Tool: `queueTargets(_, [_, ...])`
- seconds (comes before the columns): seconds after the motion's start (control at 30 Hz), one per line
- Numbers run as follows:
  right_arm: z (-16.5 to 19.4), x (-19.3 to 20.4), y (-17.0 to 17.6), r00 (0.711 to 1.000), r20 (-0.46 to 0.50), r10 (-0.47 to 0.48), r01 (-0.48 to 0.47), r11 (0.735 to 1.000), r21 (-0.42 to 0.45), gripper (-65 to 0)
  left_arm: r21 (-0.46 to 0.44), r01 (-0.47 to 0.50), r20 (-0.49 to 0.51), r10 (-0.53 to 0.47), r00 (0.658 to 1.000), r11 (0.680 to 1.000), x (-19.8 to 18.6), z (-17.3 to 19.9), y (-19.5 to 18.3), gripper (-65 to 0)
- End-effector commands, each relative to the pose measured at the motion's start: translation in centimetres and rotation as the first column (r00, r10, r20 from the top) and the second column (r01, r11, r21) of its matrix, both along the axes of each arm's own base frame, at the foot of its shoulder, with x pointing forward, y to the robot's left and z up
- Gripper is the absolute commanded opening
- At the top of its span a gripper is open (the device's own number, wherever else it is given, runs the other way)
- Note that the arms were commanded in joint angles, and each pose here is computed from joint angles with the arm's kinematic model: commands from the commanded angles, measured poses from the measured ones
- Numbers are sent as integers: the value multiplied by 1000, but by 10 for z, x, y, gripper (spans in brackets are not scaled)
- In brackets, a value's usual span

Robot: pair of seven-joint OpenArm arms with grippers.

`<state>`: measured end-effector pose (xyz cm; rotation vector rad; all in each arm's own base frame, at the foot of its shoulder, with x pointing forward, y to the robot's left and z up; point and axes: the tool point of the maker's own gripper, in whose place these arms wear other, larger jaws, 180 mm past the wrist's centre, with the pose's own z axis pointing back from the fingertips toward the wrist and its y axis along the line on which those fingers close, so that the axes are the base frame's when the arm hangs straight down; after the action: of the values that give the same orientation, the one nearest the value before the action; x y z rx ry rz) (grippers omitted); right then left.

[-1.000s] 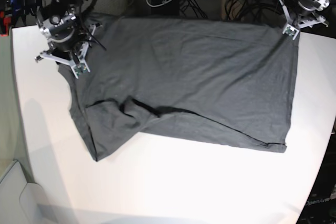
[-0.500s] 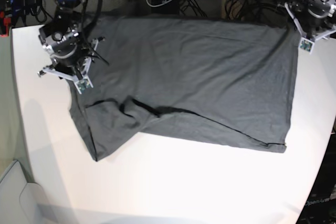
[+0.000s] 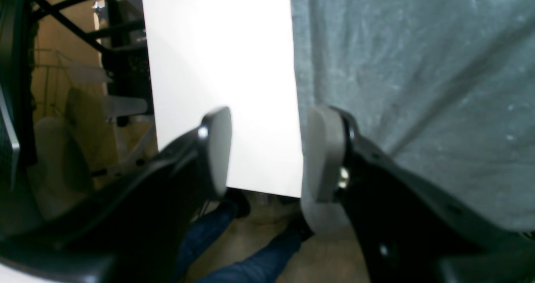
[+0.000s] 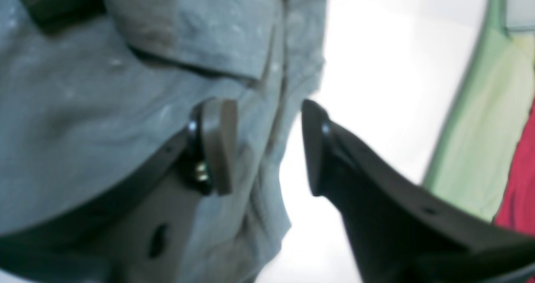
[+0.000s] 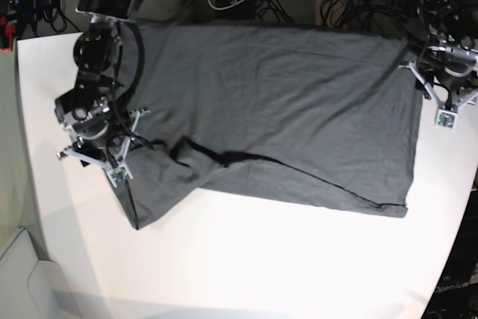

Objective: Layout the t-shirt on the table in an organized manner, then fold the t-shirt properly
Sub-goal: 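Release the shirt with the right gripper and move it toward the sleeve, then grasp the bunched sleeve with the right gripper and pull it outward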

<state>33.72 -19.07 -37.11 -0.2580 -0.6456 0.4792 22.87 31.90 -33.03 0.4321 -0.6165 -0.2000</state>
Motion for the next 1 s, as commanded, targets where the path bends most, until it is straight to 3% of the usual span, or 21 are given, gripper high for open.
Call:
queueTargets(0.0, [10, 14, 0, 999, 38, 4, -4, 1000, 4, -303, 17, -1, 26, 0, 1000, 1000, 4, 9, 3, -365])
queueTargets(0.1, [5, 25, -4, 1000, 21, 6, -6, 1000, 6, -261, 21, 2, 30, -3, 1000, 1000, 5, 11, 3, -365])
queueTargets(0.4, [-3, 51, -1, 999, 14, 29, -29, 998, 53, -262, 22, -5, 39, 4, 999, 1000, 8, 14, 4, -365])
queueTargets(0.8, [-9, 51, 3, 999, 4, 34, -34, 997, 68, -264, 21, -3, 41, 2, 999, 1000, 10, 14, 3, -365])
queueTargets(0.97, [-10, 51, 6, 999, 17, 42, -43, 996, 82, -336, 21, -3, 41, 2, 999, 1000, 10, 14, 3, -365])
